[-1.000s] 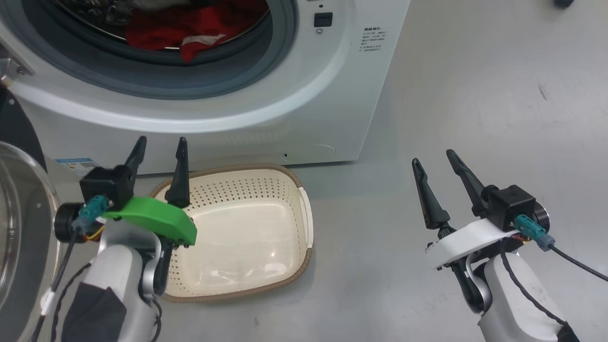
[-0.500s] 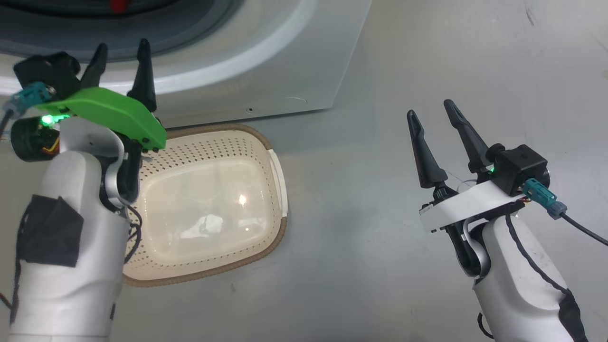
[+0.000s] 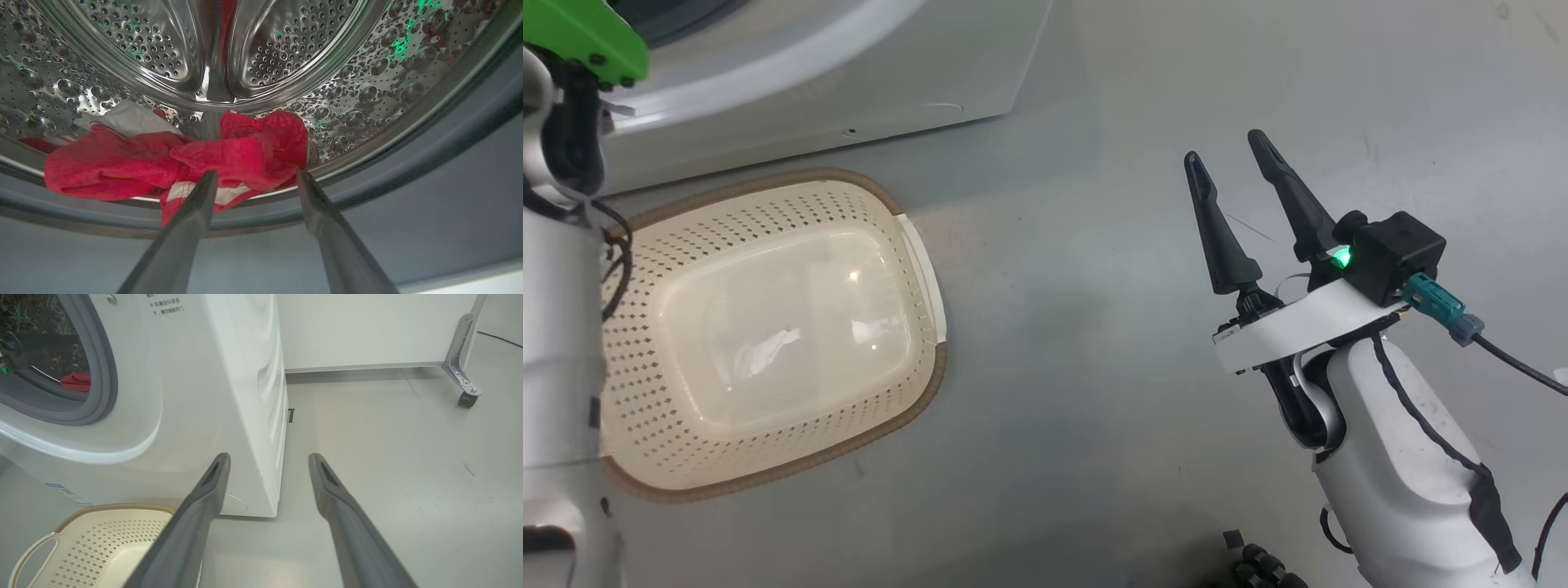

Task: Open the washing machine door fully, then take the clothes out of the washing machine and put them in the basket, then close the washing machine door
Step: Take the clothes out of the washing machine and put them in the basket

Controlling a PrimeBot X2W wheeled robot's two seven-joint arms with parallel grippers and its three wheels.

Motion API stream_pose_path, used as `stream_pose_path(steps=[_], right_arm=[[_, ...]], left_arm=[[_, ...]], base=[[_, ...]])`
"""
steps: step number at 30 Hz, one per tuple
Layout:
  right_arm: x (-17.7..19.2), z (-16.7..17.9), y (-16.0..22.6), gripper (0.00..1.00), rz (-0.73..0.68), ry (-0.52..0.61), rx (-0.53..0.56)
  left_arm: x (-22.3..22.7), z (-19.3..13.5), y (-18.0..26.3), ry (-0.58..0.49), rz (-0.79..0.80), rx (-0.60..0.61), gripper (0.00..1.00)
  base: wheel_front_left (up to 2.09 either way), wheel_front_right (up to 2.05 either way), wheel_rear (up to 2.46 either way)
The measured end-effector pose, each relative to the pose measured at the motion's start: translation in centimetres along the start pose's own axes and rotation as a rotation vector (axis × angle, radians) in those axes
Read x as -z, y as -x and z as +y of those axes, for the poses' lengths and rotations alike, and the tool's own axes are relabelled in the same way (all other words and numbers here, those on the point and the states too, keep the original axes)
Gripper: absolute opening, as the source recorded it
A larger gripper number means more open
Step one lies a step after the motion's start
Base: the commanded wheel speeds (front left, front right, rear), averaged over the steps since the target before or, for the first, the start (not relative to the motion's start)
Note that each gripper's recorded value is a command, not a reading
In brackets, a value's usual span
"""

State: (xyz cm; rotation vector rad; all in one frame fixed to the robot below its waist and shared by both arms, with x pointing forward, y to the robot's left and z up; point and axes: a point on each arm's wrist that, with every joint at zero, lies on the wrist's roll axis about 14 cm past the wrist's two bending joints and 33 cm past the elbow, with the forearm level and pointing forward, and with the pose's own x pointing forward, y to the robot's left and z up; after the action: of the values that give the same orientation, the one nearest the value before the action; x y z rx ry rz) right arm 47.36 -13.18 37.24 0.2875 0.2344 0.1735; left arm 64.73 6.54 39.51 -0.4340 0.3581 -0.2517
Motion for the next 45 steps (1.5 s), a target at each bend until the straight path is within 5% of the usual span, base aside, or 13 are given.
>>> stream_pose_path(steps=[26,29,45], right_arm=[[1.7,-3.0,1.5,1.00,0.064,0.013,0.085],[1.7,-2.9,1.5,1.00,0.064,0.015,0.083],[0.7,-2.3,1.0,1.00,0.041,0.022,0.070]], left_arm=[[3.1,4.0,-6.2,0.012,0.079,-0.115,1.00],[3.8,4.3,-6.2,-0.008,0.105,-0.127,0.00],[1.9,3.6,-5.7,-0.115,0.025,-0.117,0.00]], base=[[0.00,0.00,0.00],[0.00,0.00,0.00],[0.00,0.00,0.00]])
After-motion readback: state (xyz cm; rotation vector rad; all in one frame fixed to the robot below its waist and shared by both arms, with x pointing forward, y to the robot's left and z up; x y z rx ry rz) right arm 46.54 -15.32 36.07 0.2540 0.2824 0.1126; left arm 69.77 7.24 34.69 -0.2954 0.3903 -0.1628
